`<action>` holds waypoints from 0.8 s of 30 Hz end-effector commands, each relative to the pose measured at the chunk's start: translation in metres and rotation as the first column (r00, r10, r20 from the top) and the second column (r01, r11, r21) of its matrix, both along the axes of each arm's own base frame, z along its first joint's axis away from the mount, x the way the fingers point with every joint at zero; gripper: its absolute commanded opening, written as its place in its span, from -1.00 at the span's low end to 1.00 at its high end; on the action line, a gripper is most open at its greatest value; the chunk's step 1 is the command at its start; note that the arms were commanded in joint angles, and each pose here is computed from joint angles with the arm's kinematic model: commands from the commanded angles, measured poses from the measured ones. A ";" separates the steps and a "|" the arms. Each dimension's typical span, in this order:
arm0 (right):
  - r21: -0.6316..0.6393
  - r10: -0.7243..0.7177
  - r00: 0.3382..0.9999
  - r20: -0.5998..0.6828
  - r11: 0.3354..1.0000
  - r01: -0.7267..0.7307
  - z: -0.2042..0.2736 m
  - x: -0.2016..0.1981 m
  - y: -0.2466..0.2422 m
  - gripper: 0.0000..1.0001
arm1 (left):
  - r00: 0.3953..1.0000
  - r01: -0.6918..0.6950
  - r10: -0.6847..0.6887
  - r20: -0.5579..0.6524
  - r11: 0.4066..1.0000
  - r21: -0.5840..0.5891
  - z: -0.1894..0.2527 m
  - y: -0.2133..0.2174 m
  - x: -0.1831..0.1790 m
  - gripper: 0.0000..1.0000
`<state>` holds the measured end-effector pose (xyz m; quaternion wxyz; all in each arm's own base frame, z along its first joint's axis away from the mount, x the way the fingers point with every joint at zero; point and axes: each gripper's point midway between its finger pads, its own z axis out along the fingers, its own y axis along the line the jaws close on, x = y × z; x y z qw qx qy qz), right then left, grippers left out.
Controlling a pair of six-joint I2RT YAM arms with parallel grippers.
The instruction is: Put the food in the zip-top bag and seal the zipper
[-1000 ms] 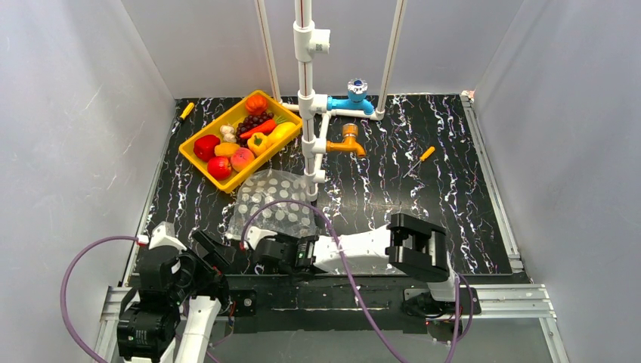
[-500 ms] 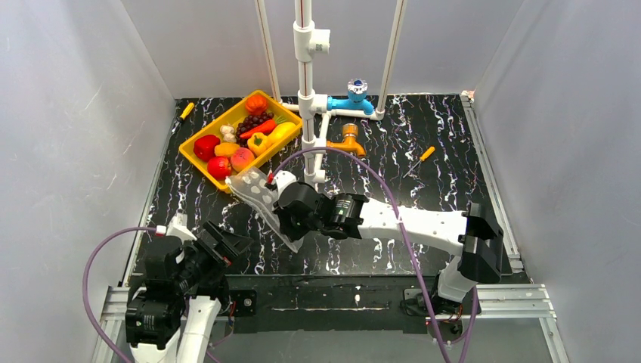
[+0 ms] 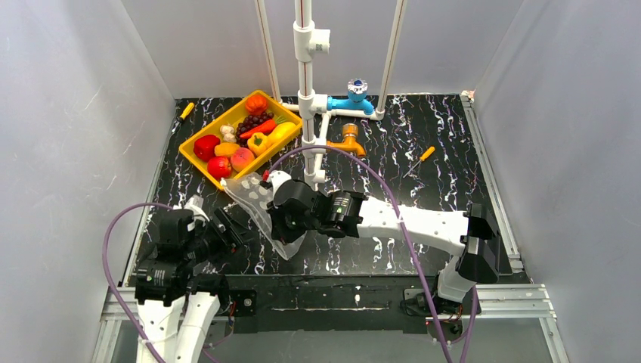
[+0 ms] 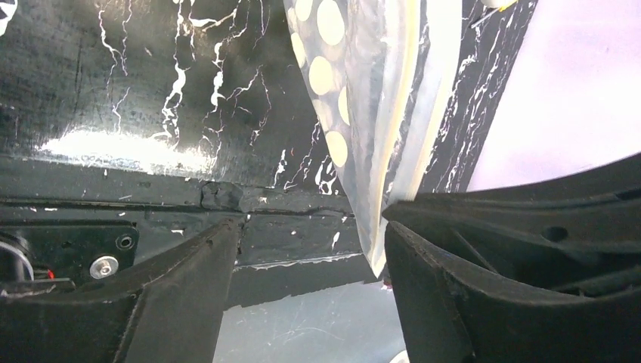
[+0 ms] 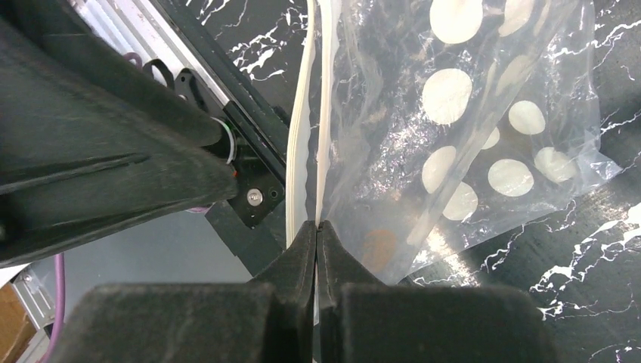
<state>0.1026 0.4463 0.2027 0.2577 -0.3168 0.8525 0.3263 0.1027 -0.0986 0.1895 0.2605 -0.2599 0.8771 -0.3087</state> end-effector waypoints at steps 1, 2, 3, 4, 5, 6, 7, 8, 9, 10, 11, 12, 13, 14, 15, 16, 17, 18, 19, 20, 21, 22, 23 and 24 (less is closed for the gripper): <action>0.049 0.018 1.000 -0.012 0.999 -0.018 0.017 -0.004 0.015 -0.97 | 0.996 0.083 -0.083 0.033 0.996 0.010 -0.001 -0.006 0.012 0.50; 0.049 0.025 1.000 -0.018 0.999 -0.024 0.016 -0.005 0.016 -0.97 | 0.995 0.092 -0.092 0.031 0.996 0.000 -0.001 -0.008 0.014 0.54; 0.051 0.029 0.999 -0.021 0.998 -0.028 0.016 -0.006 0.017 -0.97 | 0.995 0.098 -0.098 0.031 0.995 -0.006 -0.002 -0.010 0.015 0.55; 0.050 0.029 0.999 -0.023 0.998 -0.028 0.015 -0.007 0.017 -0.97 | 0.995 0.098 -0.098 0.030 0.995 -0.009 -0.003 -0.010 0.015 0.54; 0.050 0.029 0.999 -0.023 0.998 -0.028 0.015 -0.007 0.018 -0.97 | 0.995 0.094 -0.093 0.028 0.996 -0.010 -0.005 -0.010 0.016 0.53; 0.050 0.029 0.999 -0.022 0.998 -0.028 0.015 -0.007 0.018 -0.97 | 0.996 0.089 -0.089 0.028 0.996 -0.011 -0.006 -0.010 0.017 0.53; 0.052 0.029 0.999 -0.020 0.998 -0.028 0.016 -0.007 0.018 -0.97 | 0.996 0.083 -0.083 0.025 0.996 -0.010 -0.008 -0.009 0.018 0.53; 0.055 0.033 0.999 -0.017 0.998 -0.032 0.017 -0.007 0.018 -0.97 | 0.997 0.077 -0.077 0.021 0.997 -0.007 -0.009 -0.009 0.019 0.52; 0.057 0.036 0.999 -0.012 0.998 -0.036 0.017 -0.008 0.019 -0.97 | 0.997 0.075 -0.074 0.020 0.997 -0.009 -0.010 -0.009 0.020 0.51; 0.056 0.037 0.999 -0.009 0.998 -0.037 0.017 -0.008 0.019 -0.97 | 0.997 0.078 -0.078 0.024 0.997 -0.014 -0.010 -0.010 0.021 0.49; 0.055 0.038 0.999 -0.007 0.998 -0.038 0.017 -0.008 0.019 -0.97 | 0.996 0.081 -0.081 0.027 0.996 -0.023 -0.009 -0.011 0.023 0.48; 0.055 0.037 0.999 -0.004 0.998 -0.037 0.018 -0.007 0.019 -0.97 | 0.996 0.084 -0.083 0.027 0.996 -0.032 -0.010 -0.013 0.024 0.47; 0.056 0.038 0.999 -0.002 0.998 -0.038 0.019 -0.008 0.019 -0.97 | 0.996 0.087 -0.086 0.028 0.995 -0.042 -0.010 -0.014 0.025 0.44; 0.059 0.038 0.999 0.001 0.998 -0.038 0.020 -0.008 0.019 -0.97 | 0.996 0.088 -0.087 0.025 0.995 -0.048 -0.012 -0.015 0.027 0.39; 0.061 0.039 0.999 0.005 0.997 -0.039 0.022 -0.008 0.019 -0.97 | 0.996 0.090 -0.089 0.020 0.995 -0.050 -0.013 -0.016 0.028 0.33; 0.063 0.039 0.999 0.010 0.997 -0.040 0.024 -0.009 0.019 -0.97 | 0.996 0.091 -0.091 0.012 0.995 -0.050 -0.016 -0.016 0.028 0.25; 0.062 0.039 0.999 0.014 0.997 -0.040 0.024 -0.009 0.019 -0.97 | 0.996 0.091 -0.090 0.008 0.995 -0.047 -0.018 -0.015 0.029 0.15; 0.058 0.037 0.999 0.019 0.998 -0.038 0.025 -0.009 0.018 -0.97 | 0.996 0.088 -0.088 0.003 0.995 -0.040 -0.020 -0.014 0.030 -0.02; 0.054 0.034 0.999 0.023 0.998 -0.036 0.025 -0.009 0.017 -0.97 | 0.996 0.086 -0.086 0.004 0.996 -0.036 -0.021 -0.014 0.030 -0.21; 0.050 0.031 0.999 0.027 0.998 -0.033 0.025 -0.009 0.016 -0.97 | 0.996 0.085 -0.085 0.006 0.996 -0.034 -0.022 -0.014 0.031 -0.37; 0.047 0.030 0.999 0.031 0.998 -0.031 0.025 -0.010 0.016 -0.97 | 0.997 0.083 -0.083 0.007 0.996 -0.034 -0.023 -0.013 0.031 -0.44; 0.045 0.029 0.999 0.035 0.999 -0.030 0.026 -0.010 0.016 -0.97 | 0.996 0.084 -0.083 0.009 0.996 -0.036 -0.023 -0.014 0.032 -0.46; 0.041 0.028 0.999 0.042 0.999 -0.030 0.026 -0.011 0.015 -0.97 | 0.996 0.086 -0.085 0.012 0.996 -0.038 -0.023 -0.014 0.033 -0.48; 0.034 0.025 0.998 0.054 0.999 -0.027 0.026 -0.011 0.015 -0.97 | 0.996 0.086 -0.086 0.013 0.996 -0.037 -0.023 -0.014 0.034 -0.51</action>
